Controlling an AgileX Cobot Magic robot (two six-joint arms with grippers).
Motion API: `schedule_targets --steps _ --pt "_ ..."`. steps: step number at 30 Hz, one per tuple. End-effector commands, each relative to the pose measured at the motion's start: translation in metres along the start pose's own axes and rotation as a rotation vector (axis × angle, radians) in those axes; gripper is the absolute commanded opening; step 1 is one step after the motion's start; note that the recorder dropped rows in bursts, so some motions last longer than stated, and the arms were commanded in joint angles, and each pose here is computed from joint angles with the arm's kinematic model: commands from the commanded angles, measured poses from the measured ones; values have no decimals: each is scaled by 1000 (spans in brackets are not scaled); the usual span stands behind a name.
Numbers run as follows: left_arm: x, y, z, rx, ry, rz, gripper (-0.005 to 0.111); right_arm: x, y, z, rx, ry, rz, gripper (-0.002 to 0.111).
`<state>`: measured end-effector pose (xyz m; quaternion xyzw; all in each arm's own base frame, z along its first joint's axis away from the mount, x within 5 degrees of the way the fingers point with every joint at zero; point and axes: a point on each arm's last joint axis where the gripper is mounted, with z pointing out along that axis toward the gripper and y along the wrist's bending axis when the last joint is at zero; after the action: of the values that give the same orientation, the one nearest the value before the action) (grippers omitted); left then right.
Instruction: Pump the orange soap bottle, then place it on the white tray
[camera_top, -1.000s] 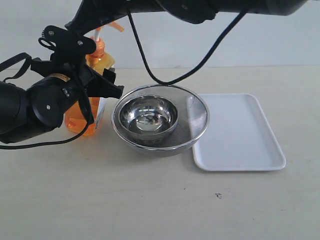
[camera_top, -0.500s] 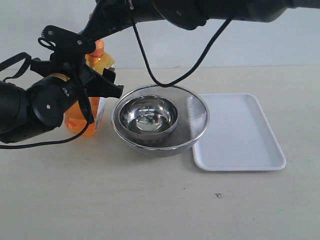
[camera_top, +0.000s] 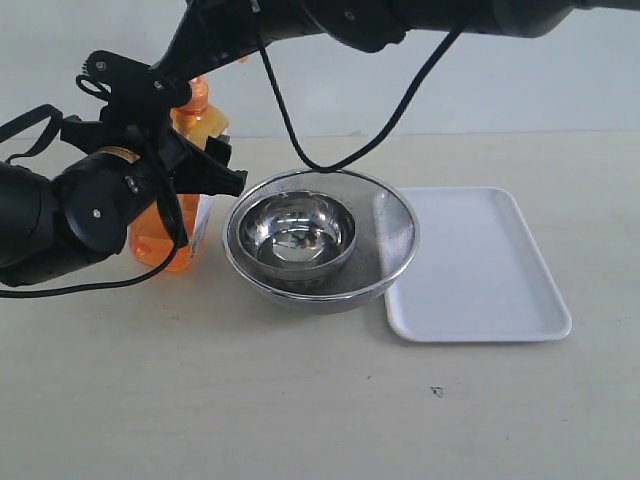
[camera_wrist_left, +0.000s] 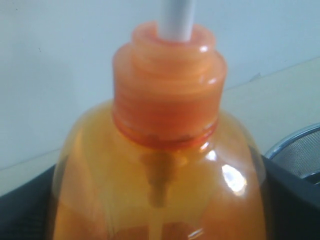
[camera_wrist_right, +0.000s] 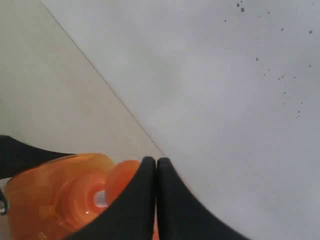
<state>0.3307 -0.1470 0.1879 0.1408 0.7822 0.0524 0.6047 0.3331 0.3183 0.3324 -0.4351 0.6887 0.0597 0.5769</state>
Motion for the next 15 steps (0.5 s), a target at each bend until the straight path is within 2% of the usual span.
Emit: schedule_targets --steps 1,7,10,11,14,15 --pt "-7 0 -1 -11 -39 6 5 -9 3 -12 -19 17 17 0" --pt "-6 -1 -1 -1 -28 6 5 -24 -10 -49 -60 69 31 0" --pt "-5 -1 0 0 -23 8 5 -39 -18 -72 -65 28 -21 0" --pt "-3 -2 1 2 -18 10 5 -41 -30 -79 -54 1 -17 0" --pt "-1 -3 1 13 -3 11 5 -23 -58 -77 -77 35 135 0" --pt "-1 -3 1 12 -5 11 5 -17 -66 -76 -143 16 202 0"
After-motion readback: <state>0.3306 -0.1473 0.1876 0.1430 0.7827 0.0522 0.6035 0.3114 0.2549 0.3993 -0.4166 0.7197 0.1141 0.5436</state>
